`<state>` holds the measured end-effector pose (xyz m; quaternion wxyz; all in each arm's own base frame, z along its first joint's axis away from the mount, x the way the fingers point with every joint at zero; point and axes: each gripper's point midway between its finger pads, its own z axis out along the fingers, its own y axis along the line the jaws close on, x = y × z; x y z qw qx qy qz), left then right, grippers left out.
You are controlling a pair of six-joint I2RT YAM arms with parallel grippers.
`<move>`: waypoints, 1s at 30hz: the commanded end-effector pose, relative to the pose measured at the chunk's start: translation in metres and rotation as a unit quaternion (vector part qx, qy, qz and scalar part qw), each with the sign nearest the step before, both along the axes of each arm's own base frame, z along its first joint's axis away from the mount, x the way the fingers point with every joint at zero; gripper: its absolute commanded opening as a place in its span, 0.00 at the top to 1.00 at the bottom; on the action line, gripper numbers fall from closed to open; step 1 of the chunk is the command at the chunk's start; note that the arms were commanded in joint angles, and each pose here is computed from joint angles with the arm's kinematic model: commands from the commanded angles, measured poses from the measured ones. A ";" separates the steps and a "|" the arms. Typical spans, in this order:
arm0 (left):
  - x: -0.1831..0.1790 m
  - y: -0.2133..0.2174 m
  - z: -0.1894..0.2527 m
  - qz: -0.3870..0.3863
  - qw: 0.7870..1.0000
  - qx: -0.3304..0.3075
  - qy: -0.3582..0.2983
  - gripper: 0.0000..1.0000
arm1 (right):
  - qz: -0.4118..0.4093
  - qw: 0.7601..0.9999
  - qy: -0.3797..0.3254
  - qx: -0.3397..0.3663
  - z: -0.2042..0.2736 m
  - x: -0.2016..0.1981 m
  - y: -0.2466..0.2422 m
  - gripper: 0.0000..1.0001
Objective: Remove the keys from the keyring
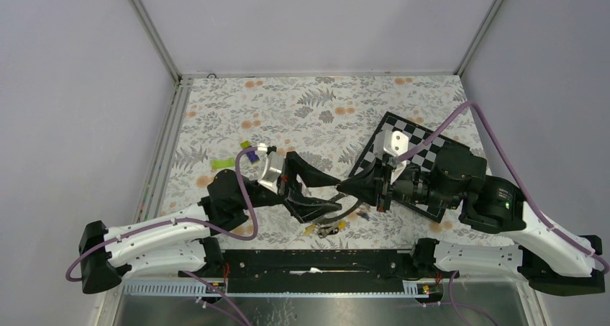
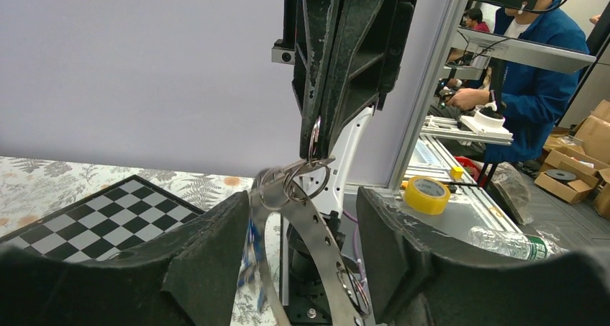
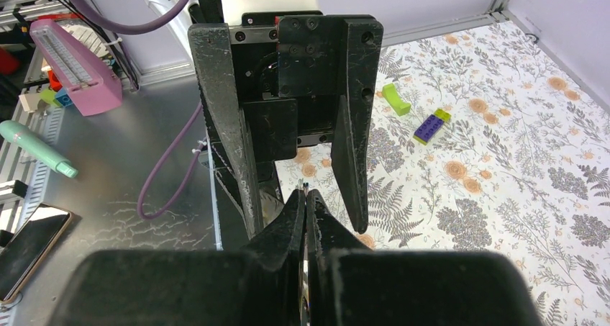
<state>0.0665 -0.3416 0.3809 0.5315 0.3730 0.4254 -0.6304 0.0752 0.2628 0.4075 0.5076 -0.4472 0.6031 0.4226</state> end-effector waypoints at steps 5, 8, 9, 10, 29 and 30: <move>-0.007 0.001 0.015 -0.015 0.999 -0.025 -0.017 0.53 | 0.015 0.998 -0.002 0.054 0.029 -0.005 0.006 1.00; -0.005 -0.001 0.014 -0.013 1.000 -0.021 -0.017 0.57 | 0.015 0.998 -0.002 0.055 0.029 -0.006 0.006 1.00; -0.005 -0.001 0.014 -0.012 1.000 -0.021 -0.016 0.56 | 0.015 0.998 -0.001 0.054 0.028 -0.006 0.006 1.00; -0.005 -0.001 0.014 -0.011 1.000 -0.021 -0.016 0.53 | 0.016 0.998 0.000 0.053 0.028 -0.005 0.007 1.00; 0.001 -0.006 0.017 -0.003 1.000 -0.018 -0.017 0.52 | 0.019 0.999 0.003 0.050 0.021 -0.006 0.011 1.00; 0.001 -0.007 0.017 -0.003 1.000 -0.018 -0.017 0.53 | 0.020 0.999 0.004 0.050 0.021 -0.006 0.010 1.00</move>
